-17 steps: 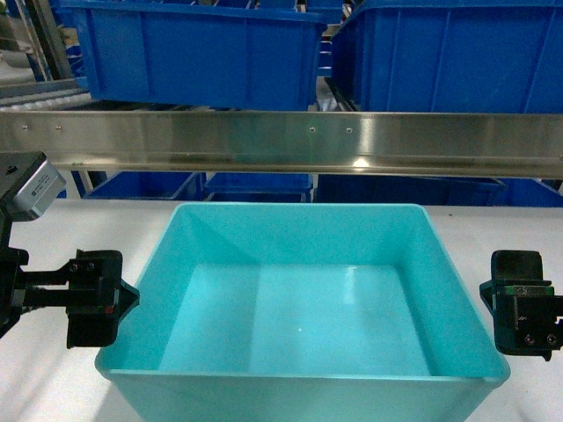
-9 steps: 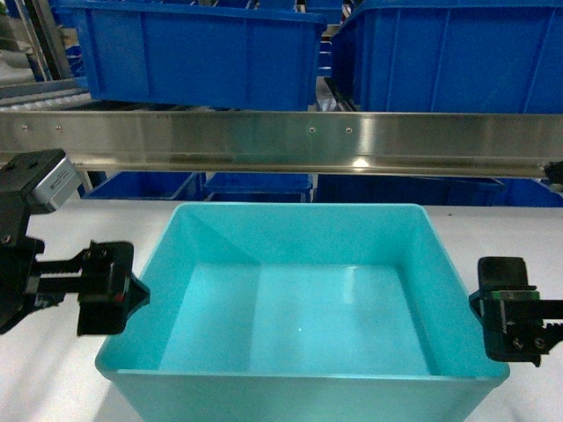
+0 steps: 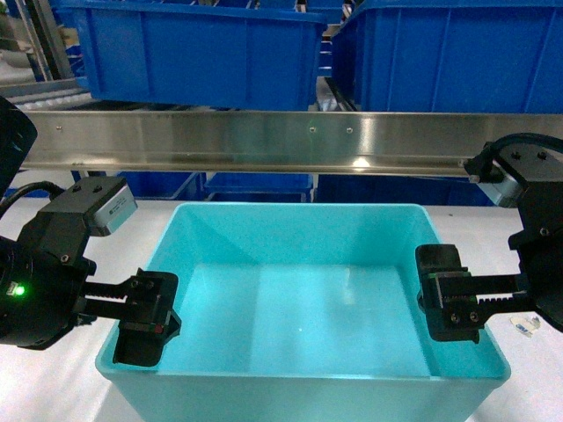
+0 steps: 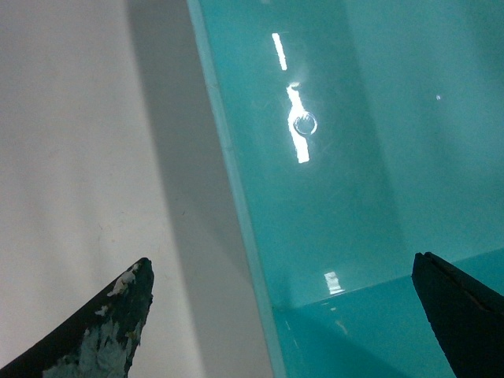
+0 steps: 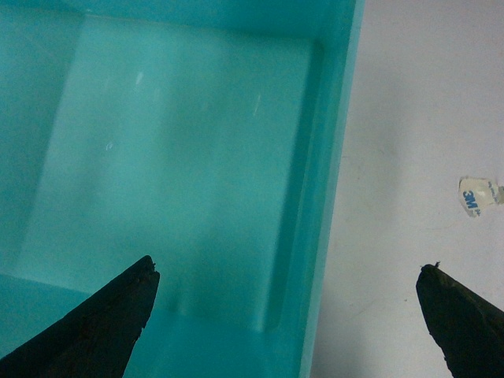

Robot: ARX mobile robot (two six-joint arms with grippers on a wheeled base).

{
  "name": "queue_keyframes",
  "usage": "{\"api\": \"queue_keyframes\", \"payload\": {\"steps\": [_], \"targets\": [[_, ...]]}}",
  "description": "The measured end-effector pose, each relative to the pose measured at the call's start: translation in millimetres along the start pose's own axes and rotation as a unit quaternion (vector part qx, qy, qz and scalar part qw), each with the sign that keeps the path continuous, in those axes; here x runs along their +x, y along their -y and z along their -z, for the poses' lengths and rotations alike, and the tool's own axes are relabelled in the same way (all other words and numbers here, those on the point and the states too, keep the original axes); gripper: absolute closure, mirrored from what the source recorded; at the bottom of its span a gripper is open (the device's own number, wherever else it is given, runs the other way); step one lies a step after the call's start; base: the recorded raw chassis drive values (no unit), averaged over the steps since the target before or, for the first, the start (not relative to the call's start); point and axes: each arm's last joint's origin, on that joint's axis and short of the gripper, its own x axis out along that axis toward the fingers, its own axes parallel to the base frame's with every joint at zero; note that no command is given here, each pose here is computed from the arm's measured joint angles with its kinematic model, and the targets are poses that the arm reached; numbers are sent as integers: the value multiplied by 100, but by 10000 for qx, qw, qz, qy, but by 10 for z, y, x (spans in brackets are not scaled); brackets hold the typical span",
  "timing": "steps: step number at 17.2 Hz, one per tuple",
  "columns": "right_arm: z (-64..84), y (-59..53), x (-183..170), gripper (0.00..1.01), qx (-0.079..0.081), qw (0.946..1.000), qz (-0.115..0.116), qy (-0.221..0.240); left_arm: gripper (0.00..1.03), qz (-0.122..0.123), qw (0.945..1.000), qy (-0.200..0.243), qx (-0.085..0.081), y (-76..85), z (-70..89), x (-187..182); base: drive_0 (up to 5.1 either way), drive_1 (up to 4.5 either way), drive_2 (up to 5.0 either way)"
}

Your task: Organize blue bins on left shelf correctly

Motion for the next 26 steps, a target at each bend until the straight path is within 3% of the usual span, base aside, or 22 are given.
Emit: {"api": "queue_keyframes", "payload": {"steps": [5,10,17,20,21,23,24,26], "targets": [[220,78,137,3,-6,9995,118,-283,5,-54,9999,-104,83,-37,45,146,0,0,0],[276,35,262,3,-90,9991,47,-411,5,-84,9997,-208,129,-85,11,267,0,0,0],[269,60,471,3,-153,9981,84,-589,5,-73,9997,138,210,-54,-196,348,0,0,0],[190,56,518,3,-248,9983,86,-514,5,-67,9997,-34,240,-34,-159,398,0,0,0],[177,51,518,3,-315,9982,78,-496,5,-54,9993,-119,349,-20,-137,420,0,0,0],[175,51,518,3,-363,9981,76,-496,5,-53,9990,-150,410,-20,-127,433,0,0,0],[175,51,518,3,-365,9981,76,-496,11,-52,9988,-148,456,-20,-127,433,0,0,0],[177,51,518,22,-380,9980,76,-500,29,-43,9987,-149,479,-13,-127,434,0,0,0]]}}
